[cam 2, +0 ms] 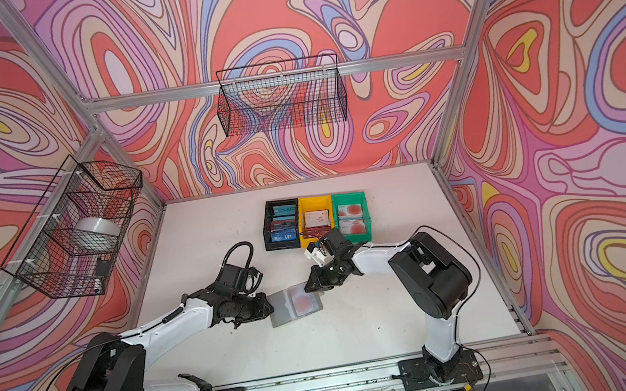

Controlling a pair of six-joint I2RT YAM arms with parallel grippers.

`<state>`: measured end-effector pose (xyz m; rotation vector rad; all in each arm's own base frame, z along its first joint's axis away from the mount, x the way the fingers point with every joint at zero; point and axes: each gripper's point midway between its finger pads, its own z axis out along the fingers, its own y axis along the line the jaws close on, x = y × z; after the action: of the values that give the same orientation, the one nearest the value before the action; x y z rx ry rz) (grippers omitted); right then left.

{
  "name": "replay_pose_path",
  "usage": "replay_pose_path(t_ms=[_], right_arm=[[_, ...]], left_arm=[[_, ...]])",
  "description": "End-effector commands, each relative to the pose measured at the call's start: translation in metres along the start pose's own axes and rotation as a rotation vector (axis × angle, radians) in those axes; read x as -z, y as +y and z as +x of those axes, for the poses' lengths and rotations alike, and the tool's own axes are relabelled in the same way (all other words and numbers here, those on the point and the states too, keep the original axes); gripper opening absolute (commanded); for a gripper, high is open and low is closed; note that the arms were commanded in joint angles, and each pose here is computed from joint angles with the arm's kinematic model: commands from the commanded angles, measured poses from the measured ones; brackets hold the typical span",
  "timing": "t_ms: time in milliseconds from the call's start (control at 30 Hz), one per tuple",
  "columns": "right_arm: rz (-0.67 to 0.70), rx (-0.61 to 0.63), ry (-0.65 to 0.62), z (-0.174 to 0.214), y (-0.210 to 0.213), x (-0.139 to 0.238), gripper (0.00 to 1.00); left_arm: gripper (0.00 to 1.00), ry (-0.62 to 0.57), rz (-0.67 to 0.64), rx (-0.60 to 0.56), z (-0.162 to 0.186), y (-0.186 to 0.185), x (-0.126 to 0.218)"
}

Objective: Take the credit cards out of the card holder

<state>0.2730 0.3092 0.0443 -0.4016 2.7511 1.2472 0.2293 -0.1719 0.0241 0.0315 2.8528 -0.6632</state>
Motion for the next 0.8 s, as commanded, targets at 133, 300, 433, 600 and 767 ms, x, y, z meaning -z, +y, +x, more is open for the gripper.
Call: replay_pose_path(t_ms=[133,300,433,600,767], right_arm=[[0.088,-0.006,0.034,-0.002,-0.019,-0.01,0.13],[0.107,-0.009,0.045,-0.006,-0.021,-0.012,0.13],[0.125,-0.004,0.033,-0.007,-0.019,-0.005,0.13],[0.173,-0.007,0.006,-0.001,-0.019,0.011,0.13],[0.198,-0.012,-0.014,0.007,-0.017,0.026,0.13]], left_arm=[[0.2,0.047,-0.035,0.019,-0.004,0.008,-0.018],[0.19,0.091,-0.038,0.007,-0.013,0.005,-0.029],[0.18,0.077,0.004,0.001,-0.021,-0.005,-0.031],[0.18,0.052,0.015,0.0,-0.024,-0.007,-0.018],[0.19,0.036,0.023,-0.031,-0.023,-0.013,0.002]])
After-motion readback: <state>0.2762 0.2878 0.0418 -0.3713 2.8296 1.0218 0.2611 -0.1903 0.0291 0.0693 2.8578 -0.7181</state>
